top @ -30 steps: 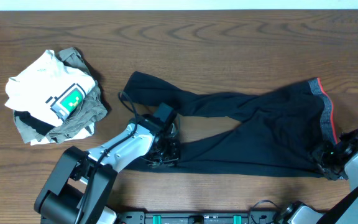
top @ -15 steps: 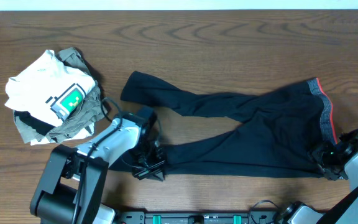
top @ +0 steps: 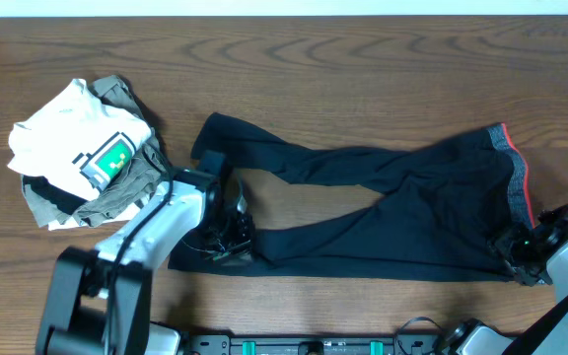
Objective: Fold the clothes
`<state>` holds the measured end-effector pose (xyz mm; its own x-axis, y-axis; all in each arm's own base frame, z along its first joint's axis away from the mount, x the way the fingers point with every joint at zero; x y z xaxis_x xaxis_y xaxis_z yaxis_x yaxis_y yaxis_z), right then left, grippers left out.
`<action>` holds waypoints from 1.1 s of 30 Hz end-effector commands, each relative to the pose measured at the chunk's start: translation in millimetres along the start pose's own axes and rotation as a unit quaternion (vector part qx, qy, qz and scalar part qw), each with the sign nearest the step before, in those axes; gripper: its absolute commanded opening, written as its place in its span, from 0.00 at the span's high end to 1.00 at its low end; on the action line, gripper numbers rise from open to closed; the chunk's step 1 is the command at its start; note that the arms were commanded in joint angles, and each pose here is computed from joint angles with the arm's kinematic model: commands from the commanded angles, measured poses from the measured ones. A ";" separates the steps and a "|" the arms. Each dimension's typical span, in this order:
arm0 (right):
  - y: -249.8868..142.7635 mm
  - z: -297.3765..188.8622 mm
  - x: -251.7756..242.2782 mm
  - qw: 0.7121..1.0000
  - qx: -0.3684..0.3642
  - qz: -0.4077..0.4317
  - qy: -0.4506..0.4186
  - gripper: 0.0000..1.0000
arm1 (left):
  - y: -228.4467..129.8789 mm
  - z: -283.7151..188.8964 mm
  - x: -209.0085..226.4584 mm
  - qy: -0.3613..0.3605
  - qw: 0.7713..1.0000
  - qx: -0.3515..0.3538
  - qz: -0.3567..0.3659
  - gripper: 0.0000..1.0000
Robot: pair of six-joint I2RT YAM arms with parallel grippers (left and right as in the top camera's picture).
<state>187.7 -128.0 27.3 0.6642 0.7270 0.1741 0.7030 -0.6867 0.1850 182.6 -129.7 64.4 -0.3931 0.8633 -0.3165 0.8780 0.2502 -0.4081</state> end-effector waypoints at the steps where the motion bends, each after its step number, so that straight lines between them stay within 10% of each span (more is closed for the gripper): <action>1: -14.4 7.7 -9.5 0.999 0.023 0.002 -0.028 0.44 | 5.9 -6.9 4.7 0.022 0.999 -0.029 -0.010 0.72; 33: -15.0 7.8 -7.8 0.999 0.025 0.002 -0.022 0.42 | 14.7 11.4 28.5 0.056 0.987 -0.059 -0.137 0.52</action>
<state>187.9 -127.6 27.5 0.6633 0.7270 0.1774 0.7031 -0.6867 0.1848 187.8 -112.1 46.6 -0.5709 0.8060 -0.1563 0.7951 0.4954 -0.3498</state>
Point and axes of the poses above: each gripper's point midway between its finger pads, its own z axis out along the fingers, its own x axis along the line the jaws close on, y = z × x, the point moved 3 cm from there along -z, back along the fingers, and after that the axes turned 9 degrees about -z, right-handed, at the moved point
